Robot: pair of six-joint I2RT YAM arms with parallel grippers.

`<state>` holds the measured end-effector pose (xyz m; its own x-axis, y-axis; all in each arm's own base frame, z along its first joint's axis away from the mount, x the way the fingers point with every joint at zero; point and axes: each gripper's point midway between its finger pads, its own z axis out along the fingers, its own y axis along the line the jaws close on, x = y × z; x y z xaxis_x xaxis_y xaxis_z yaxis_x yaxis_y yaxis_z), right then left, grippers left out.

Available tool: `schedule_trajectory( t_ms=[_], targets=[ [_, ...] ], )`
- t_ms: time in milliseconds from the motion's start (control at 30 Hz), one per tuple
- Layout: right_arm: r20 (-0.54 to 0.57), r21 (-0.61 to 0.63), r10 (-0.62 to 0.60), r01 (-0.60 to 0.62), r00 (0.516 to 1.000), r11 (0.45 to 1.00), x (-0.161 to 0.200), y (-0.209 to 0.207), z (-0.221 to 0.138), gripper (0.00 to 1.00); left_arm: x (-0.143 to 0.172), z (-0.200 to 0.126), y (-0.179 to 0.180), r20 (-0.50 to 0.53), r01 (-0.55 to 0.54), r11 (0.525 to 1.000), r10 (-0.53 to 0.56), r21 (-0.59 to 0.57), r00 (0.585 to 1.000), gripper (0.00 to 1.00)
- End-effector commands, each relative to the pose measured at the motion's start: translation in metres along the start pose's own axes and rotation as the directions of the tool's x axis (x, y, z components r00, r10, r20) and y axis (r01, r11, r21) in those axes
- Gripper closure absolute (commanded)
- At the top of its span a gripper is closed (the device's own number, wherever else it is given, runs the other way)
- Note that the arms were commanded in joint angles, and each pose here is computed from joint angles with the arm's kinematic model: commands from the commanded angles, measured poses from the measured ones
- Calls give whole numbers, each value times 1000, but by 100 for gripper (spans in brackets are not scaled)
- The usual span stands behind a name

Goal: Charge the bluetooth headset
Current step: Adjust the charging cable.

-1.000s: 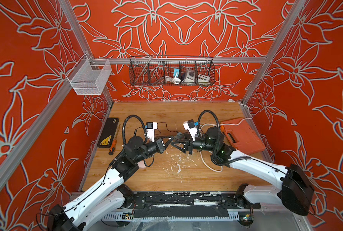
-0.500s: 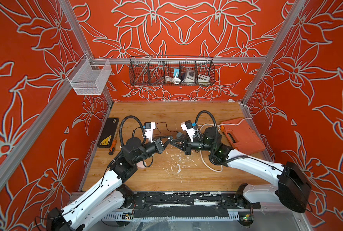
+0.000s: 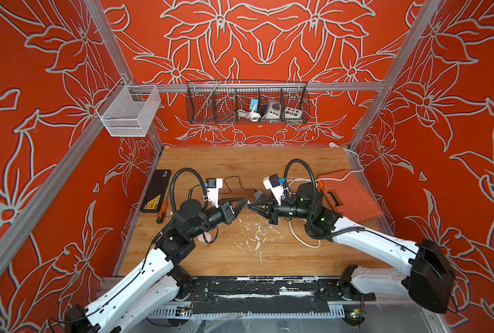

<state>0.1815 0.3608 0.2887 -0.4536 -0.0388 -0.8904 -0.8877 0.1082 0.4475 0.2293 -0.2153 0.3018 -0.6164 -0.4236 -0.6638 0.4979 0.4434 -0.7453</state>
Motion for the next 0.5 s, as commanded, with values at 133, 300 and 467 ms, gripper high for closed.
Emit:
schedule_trajectory(
  t_ms=[133, 300, 467],
  targets=[
    [-10, -52, -34, 33, 999, 998, -2, 13, -1, 100, -10, -1, -16, 14, -29, 998, 28, 47, 999, 82],
    [-14, -68, -31, 30, 999, 997, -1, 15, -1, 100, -11, -2, -17, 18, -29, 998, 28, 53, 999, 80],
    [-21, -80, -30, 28, 999, 996, 1, 16, 0, 100, -13, -1, -19, 20, -31, 998, 30, 59, 999, 84]
  ],
)
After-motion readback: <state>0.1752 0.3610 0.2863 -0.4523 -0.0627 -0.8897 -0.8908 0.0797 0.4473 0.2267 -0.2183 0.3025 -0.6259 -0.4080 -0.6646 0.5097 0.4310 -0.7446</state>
